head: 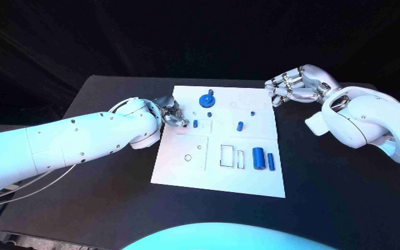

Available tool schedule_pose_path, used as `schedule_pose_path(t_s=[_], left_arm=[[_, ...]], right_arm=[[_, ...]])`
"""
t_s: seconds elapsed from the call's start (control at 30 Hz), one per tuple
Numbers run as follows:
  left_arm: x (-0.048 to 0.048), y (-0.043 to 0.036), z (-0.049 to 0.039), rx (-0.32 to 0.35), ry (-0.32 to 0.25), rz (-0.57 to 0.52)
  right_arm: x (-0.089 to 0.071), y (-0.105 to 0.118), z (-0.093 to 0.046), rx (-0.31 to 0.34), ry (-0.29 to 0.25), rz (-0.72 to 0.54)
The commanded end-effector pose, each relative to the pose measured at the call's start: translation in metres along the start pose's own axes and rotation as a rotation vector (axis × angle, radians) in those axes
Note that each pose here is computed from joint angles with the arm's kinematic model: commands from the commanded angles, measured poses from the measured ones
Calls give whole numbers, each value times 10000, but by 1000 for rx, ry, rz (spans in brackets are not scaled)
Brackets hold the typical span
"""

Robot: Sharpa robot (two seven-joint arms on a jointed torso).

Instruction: Assemble the parts on the task board

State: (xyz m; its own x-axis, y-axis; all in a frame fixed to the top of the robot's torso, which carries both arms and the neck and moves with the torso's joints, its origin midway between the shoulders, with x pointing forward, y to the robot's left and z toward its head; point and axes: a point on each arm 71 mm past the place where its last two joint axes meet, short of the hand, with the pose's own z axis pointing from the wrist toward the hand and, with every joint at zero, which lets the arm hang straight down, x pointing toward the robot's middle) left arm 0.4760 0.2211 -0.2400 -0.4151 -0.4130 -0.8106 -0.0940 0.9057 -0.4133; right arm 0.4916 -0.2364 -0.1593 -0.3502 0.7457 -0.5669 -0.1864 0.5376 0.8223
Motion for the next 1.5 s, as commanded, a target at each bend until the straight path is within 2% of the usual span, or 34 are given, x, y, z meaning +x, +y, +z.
schedule_pose_path(t_s=[0.03, 0.87, 1.5], left_arm=[[63, 2, -5, -2, 41, 26], [69, 37, 6, -72, 43, 9], [58, 34, 4, -78, 23, 2]], right_arm=[[8, 6, 1, -8, 8, -1], [10, 9, -4, -8, 7, 0], [8, 9, -10, -7, 7, 0]])
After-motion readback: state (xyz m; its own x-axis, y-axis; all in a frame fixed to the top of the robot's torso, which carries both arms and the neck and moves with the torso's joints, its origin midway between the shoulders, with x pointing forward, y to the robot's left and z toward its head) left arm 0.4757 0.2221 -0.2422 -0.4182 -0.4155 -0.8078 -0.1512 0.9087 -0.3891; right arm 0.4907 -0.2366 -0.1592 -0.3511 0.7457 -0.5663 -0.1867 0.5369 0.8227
